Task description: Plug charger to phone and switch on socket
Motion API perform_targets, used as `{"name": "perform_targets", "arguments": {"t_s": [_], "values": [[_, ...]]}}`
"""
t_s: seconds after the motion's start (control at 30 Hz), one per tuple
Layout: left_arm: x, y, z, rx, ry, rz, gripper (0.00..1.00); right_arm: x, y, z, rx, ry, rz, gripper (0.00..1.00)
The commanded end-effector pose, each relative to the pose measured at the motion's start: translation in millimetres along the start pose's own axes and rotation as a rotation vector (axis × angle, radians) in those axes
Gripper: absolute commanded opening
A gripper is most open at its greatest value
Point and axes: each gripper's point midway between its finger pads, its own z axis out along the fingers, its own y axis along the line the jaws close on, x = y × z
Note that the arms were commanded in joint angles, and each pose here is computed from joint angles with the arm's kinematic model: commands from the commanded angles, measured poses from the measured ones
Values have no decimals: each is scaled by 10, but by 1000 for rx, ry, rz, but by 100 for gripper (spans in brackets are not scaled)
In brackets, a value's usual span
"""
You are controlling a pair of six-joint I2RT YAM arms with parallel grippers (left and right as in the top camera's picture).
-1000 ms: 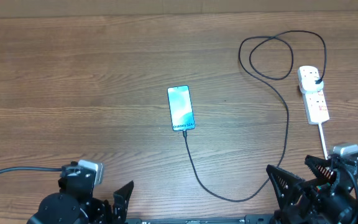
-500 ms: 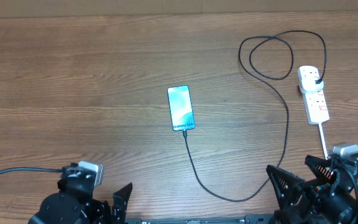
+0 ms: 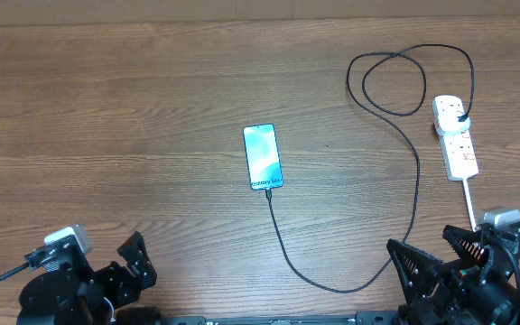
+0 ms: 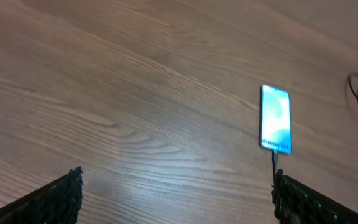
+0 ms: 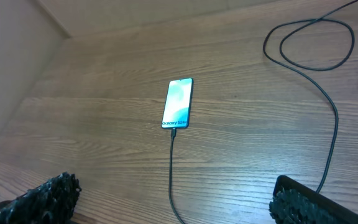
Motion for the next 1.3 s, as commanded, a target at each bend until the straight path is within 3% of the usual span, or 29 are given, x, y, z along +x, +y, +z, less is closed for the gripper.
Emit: {"name": "perform_targets", "arguments": {"t_s": [0.0,0.27,0.43,0.63,0.9,1.07,1.27], "values": [[-24,46,7,-27,-17,-81,100,5,-10,15,4,5,-7,100],[-611,-9,-40,-15,-272,-93,100,5,-10,15,4,5,-7,100],[-863,-64,5,19,-449,-11,100,5,-10,15,4,5,-7,100],[-741,-108,449,153,-641,8,100,5,-10,15,4,5,-6,100],[-670,-178,641,290,-832,22,99,5,-10,15,4,5,-7,100],[-778,-96,559,257,-924,-8,100,5,-10,15,4,5,-7,100],[-619,41,876,213,-888,-32,99,5,-10,15,4,5,-7,100]]}}
